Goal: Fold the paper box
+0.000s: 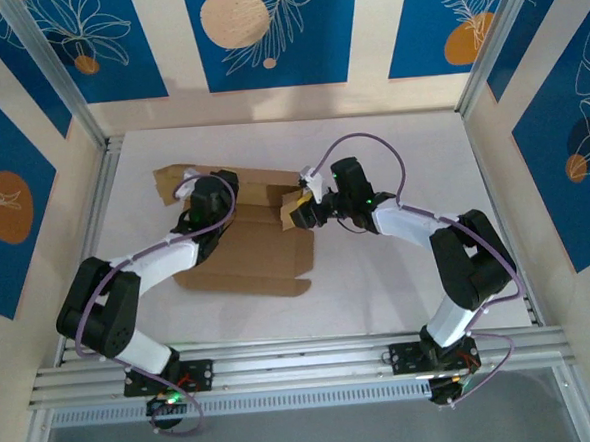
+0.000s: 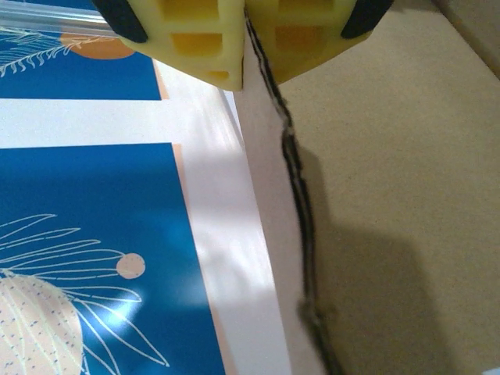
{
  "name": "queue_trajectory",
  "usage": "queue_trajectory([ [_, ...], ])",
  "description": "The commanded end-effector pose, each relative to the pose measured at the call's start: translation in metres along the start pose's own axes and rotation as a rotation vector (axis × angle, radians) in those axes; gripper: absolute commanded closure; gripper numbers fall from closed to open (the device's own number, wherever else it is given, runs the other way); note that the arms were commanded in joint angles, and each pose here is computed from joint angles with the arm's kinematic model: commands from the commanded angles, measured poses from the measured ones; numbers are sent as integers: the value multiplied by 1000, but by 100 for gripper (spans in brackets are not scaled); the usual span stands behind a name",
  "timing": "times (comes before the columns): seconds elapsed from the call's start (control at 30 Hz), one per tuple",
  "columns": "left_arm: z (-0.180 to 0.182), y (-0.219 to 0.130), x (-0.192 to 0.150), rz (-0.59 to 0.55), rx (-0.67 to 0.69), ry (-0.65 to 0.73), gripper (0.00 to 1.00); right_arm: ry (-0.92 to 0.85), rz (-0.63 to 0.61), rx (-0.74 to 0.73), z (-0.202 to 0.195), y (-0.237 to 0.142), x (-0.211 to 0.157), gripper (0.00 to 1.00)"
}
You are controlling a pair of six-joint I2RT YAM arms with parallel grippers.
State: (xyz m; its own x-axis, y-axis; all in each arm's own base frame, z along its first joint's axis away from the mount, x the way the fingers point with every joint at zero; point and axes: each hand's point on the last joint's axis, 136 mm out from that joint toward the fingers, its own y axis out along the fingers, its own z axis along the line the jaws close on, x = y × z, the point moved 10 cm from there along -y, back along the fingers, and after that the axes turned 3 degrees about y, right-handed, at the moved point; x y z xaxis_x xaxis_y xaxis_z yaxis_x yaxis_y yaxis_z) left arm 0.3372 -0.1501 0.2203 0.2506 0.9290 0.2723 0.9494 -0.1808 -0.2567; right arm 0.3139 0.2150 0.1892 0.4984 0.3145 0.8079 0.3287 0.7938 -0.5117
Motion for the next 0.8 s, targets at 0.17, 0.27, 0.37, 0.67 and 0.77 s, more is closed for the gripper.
queue_trajectory([
  [0.17, 8, -7, 1, 84, -29, 57, 100, -177, 11, 5, 3, 6, 5, 46],
  [0.27, 10, -10, 3, 78, -33, 63, 100, -123, 21, -151, -7, 8, 6, 58],
  [0.37, 11, -11, 3, 83, -62, 73, 100, -83, 3, -253, -10, 4, 5, 69],
  [0.67, 28, -15, -1, 111, -69, 83, 100, -52, -21, -406, -17, 0, -7, 71],
  [0.77, 33, -17, -2, 117, -58, 87, 100, -55, -29, -442, -19, -1, -8, 68],
])
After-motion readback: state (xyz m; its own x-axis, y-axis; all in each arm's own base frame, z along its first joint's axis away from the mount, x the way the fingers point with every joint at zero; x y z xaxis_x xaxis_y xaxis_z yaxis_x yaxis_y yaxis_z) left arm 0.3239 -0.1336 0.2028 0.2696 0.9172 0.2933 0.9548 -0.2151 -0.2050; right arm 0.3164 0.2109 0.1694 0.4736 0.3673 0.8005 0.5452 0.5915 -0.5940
